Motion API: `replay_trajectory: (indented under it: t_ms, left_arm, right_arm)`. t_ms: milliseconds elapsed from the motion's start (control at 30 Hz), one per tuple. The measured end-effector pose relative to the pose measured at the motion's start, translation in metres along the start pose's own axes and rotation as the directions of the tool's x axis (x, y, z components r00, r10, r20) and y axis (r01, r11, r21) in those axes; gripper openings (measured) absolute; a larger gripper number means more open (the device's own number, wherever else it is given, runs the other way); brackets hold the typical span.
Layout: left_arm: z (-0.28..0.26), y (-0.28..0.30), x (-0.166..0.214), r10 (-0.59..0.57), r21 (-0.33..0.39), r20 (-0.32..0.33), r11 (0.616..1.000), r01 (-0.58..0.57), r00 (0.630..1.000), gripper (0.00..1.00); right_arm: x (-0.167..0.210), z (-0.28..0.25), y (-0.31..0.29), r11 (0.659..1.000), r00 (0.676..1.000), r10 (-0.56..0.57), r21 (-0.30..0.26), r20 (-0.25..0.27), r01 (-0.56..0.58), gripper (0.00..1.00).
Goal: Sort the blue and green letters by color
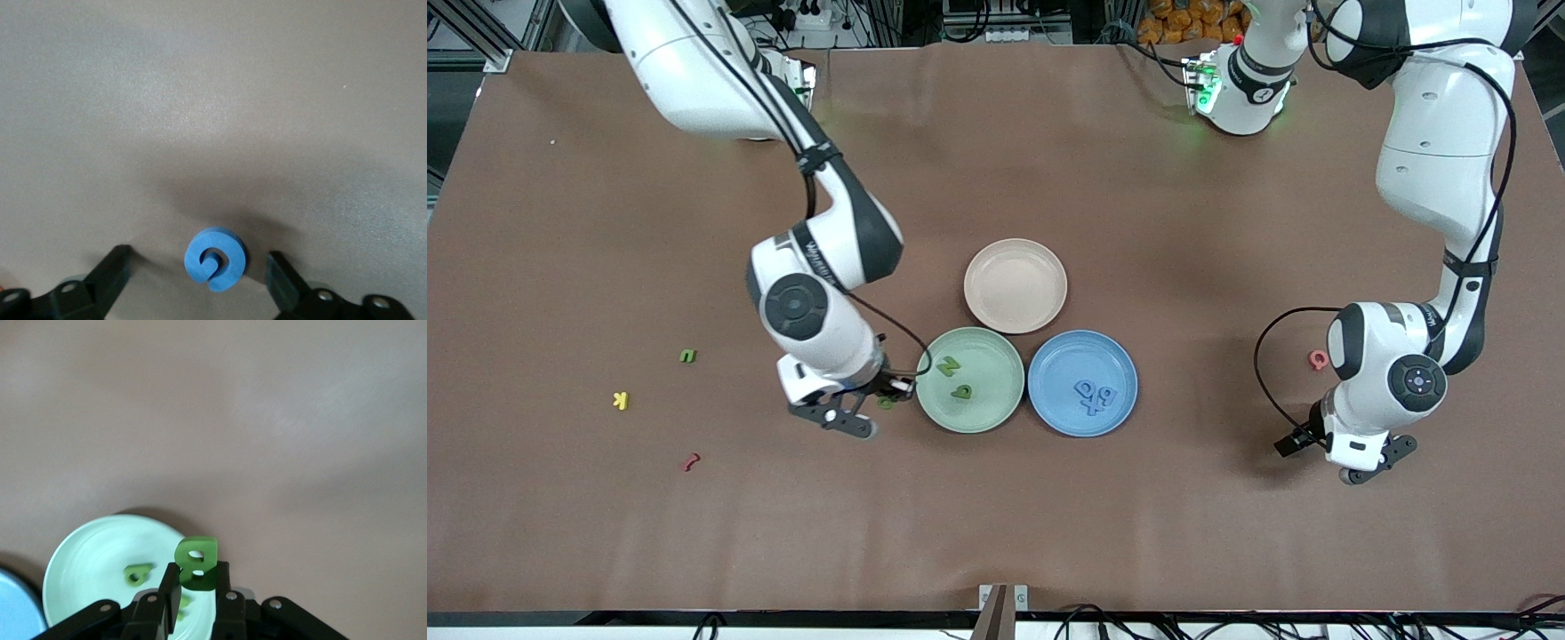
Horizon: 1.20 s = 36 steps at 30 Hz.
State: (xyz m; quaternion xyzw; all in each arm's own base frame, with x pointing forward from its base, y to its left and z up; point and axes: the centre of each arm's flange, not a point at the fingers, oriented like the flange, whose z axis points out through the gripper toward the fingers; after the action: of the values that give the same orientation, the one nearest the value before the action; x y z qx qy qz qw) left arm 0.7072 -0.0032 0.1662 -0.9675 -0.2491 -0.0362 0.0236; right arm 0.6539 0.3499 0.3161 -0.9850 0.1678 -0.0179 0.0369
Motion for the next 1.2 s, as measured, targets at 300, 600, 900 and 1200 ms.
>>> replay_trajectory:
  t_ms: [300,600,900,1200]
  left_arm:
    - [-0.002,0.0,0.002,-0.001,-0.002,-0.004,1.0,0.001,1.0,0.48]
    - [-0.002,0.0,0.002,-0.001,-0.002,-0.004,1.0,0.001,1.0,0.43]
    - [-0.007,0.004,0.003,-0.002,-0.011,-0.011,1.0,0.002,1.0,0.43]
    - [-0.031,0.021,0.0,-0.009,-0.027,0.003,1.0,0.009,1.0,0.36]
  right_arm:
    - [-0.04,0.029,-0.04,0.998,0.998,0.056,0.034,-0.013,-0.055,0.25]
    - [-0.077,0.042,-0.071,0.997,0.998,0.063,0.046,-0.002,-0.063,0.25]
    - [-0.105,0.065,-0.088,0.997,0.998,0.068,0.044,0.007,-0.068,0.25]
    - [-0.109,0.088,-0.089,0.996,0.997,0.082,0.035,0.006,-0.082,0.28]
